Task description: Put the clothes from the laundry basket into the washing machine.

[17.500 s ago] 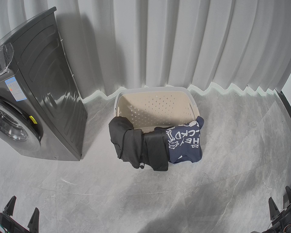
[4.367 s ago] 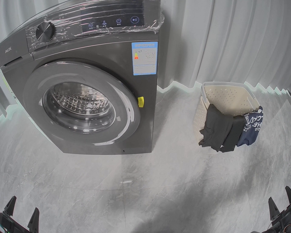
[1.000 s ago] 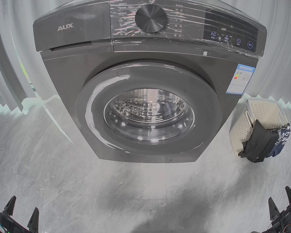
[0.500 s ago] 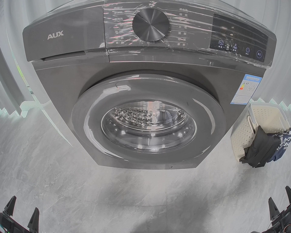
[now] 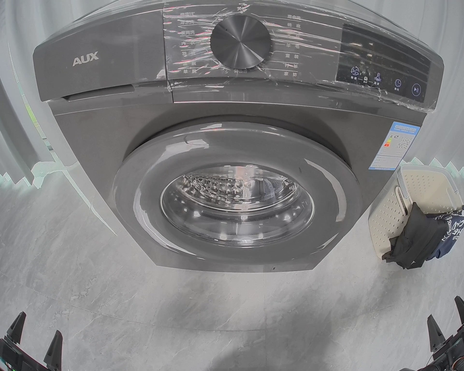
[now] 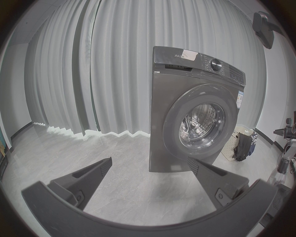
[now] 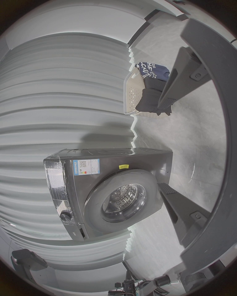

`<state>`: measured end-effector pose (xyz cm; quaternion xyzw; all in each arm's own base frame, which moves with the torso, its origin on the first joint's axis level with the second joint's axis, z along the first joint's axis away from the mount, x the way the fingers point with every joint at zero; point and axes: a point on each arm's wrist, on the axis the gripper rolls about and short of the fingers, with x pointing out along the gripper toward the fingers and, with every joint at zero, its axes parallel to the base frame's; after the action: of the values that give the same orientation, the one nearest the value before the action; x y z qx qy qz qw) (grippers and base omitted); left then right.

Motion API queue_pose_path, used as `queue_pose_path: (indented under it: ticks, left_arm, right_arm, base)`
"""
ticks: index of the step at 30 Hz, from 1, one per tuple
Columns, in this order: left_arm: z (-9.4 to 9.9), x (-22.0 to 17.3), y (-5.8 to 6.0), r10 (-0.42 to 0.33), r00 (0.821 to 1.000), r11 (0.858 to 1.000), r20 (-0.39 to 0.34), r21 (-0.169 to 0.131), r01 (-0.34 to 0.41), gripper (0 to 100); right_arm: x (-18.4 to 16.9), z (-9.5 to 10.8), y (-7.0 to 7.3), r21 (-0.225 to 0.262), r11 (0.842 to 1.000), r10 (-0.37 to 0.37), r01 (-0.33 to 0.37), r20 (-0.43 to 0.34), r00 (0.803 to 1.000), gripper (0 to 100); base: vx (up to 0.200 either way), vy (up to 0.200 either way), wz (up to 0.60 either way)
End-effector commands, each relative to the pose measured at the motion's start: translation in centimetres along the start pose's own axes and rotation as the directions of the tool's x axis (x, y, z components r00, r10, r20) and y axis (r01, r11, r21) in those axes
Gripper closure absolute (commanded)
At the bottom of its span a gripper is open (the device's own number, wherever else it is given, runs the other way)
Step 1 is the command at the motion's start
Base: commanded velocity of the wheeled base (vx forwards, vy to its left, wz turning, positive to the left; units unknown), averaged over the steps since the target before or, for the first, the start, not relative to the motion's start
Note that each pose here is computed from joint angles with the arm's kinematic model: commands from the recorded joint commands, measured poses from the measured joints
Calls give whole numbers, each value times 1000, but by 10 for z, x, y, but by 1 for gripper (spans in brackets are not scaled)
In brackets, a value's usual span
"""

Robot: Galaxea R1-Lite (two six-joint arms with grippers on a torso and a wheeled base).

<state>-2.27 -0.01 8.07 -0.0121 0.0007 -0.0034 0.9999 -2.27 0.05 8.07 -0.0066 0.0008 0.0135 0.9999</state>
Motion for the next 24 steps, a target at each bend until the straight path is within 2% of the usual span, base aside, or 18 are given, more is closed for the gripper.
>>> queue_pose_path:
  ticks: [1, 5, 6, 7, 9, 10, 11, 12, 15, 16, 17, 18, 19, 20, 21, 22, 23, 24]
  left_arm:
    - [-5, 0, 0, -1, 1000, 1000, 3, 0, 1, 0]
    - [-5, 0, 0, 1, 1000, 1000, 3, 0, -1, 0]
    - [-5, 0, 0, -2, 1000, 1000, 3, 0, 2, 0]
    - [-5, 0, 0, -2, 1000, 1000, 1, 0, 2, 0]
    - [-5, 0, 0, -1, 1000, 1000, 1, 0, 1, 0]
    - [-5, 0, 0, 1, 1000, 1000, 1, 1, -1, 0]
    - [-5, 0, 0, -1, 1000, 1000, 3, 0, 1, 0]
    - [-5, 0, 0, 1, 1000, 1000, 3, 0, -1, 0]
    - [-5, 0, 0, 1, 1000, 1000, 3, 0, -1, 0]
    - [-5, 0, 0, 1, 1000, 1000, 3, 0, -1, 0]
    - [-5, 0, 0, 1, 1000, 1000, 3, 0, -1, 0]
    - [-5, 0, 0, 1, 1000, 1000, 3, 0, -1, 0]
    - [-5, 0, 0, -1, 1000, 1000, 1, 0, 1, 0]
    - [-5, 0, 0, -1, 1000, 1000, 3, 0, 1, 0]
    - [-5, 0, 0, 1, 1000, 1000, 3, 1, -1, 0]
    - [-5, 0, 0, 1, 1000, 1000, 3, 1, -1, 0]
    - [-5, 0, 0, 1, 1000, 1000, 1, 1, -1, 0]
    - [-5, 0, 0, 1, 1000, 1000, 3, 1, -1, 0]
  right_arm:
    - [0, -5, 0, 2, 1000, 2, -2, 2, 1000, 0]
    - [0, -4, 0, 4, 1000, -1, 1, 6, 1000, 0]
    - [-1, 1, 0, -2, 1000, 5, -5, 39, 999, 0]
    - [-4, 12, 0, 2, 1000, 1, -1, 95, 995, 0]
    - [-18, 53, -1, 4, 1000, -4, 3, 237, 971, 0]
    - [-19, 67, -1, 4, 1000, -1, 0, 245, 970, 0]
    - [-18, 69, -1, 4, 1000, 1, -2, 243, 970, 0]
    - [-12, 84, -1, 3, 1000, 23, -24, 197, 980, 0]
    - [13, 85, -1, -1, 992, 124, -124, 37, 992, 0]
    - [16, 86, 0, -1, 990, 138, -138, 19, 990, 0]
    - [35, 83, 1, 7, 980, 197, -197, -88, 976, 0]
    - [44, 82, 3, 4, 974, 227, -228, -132, 965, 0]
    - [55, 81, 5, -3, 960, 273, -279, -185, 944, 0]
    - [60, 81, 7, -2, 953, 295, -302, -206, 933, 0]
    - [70, 81, 10, 9, 940, 334, -342, -247, 910, 0]
    - [70, 81, 10, 9, 940, 334, -342, -247, 910, 0]
    - [84, 83, 15, 26, 924, 374, -382, -269, 887, 0]
    - [94, 84, 19, 43, 914, 398, -403, -273, 876, 0]
  base:
    - [0, 0, 0]
    - [0, 0, 0]
    - [0, 0, 0]
    - [0, 0, 0]
    - [0, 0, 0]
    - [0, 0, 0]
    - [0, 0, 0]
    - [0, 0, 0]
    - [0, 0, 0]
    - [0, 0, 0]
    - [0, 0, 0]
    - [0, 0, 0]
    - [0, 0, 0]
    - [0, 0, 0]
    - [0, 0, 0]
    - [0, 0, 0]
    - [0, 0, 0]
    - [0, 0, 0]
